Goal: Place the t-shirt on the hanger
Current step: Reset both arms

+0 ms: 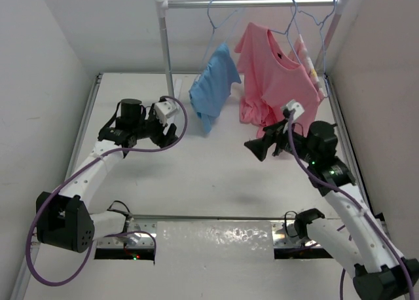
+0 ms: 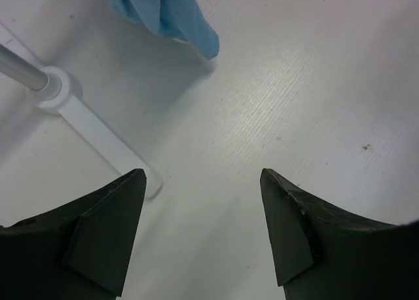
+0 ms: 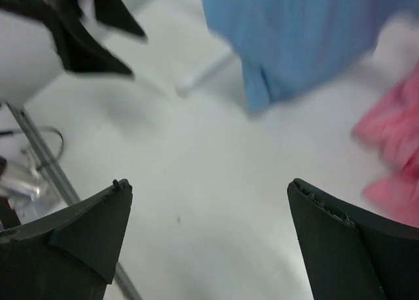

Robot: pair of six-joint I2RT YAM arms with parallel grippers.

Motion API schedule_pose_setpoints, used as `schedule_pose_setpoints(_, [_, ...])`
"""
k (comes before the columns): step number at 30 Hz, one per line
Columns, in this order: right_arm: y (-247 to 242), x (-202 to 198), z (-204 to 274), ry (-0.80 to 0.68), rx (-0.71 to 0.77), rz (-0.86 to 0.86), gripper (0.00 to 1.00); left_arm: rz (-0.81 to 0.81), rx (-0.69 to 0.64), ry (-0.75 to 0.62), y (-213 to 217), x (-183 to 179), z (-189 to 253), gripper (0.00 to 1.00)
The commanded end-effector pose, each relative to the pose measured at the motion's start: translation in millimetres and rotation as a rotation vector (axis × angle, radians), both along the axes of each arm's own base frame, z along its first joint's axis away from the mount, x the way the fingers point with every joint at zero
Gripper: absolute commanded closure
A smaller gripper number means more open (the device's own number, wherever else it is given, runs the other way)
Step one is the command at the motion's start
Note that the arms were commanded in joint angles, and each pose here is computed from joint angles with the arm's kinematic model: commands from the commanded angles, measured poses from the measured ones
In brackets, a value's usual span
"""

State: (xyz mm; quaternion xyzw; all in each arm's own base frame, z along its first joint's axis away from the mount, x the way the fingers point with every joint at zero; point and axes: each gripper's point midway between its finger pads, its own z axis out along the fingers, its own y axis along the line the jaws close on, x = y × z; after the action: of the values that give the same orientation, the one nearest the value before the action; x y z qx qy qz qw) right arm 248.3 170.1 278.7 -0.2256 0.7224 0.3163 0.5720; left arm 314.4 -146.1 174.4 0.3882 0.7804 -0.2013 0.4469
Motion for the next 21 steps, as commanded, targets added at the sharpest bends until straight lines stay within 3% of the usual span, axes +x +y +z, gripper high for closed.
schedule_pose_setpoints(1, [0,-3,-66,0.173,-0.019,-0.022,0.01,0.063,0.012,-0.055,10,9,11,0.32])
schedule_pose_setpoints(9, [-48,-24,-217,0.554,-0.263,-0.246,0.01,0.152,0.106,-0.014,33,-2,-24,0.32])
schedule_pose_setpoints(12, [-61,-33,-250,0.647,-0.318,-0.307,0.01,0.158,0.124,-0.013,36,-4,-30,0.32])
schedule_pose_setpoints(15, [-78,-32,-265,0.666,-0.339,-0.419,0.01,0.173,0.143,-0.008,41,-6,-40,0.32])
schedule_pose_setpoints(21, [-125,-20,-261,0.543,-0.395,-0.692,0.01,0.185,0.159,0.016,46,-14,-68,0.33])
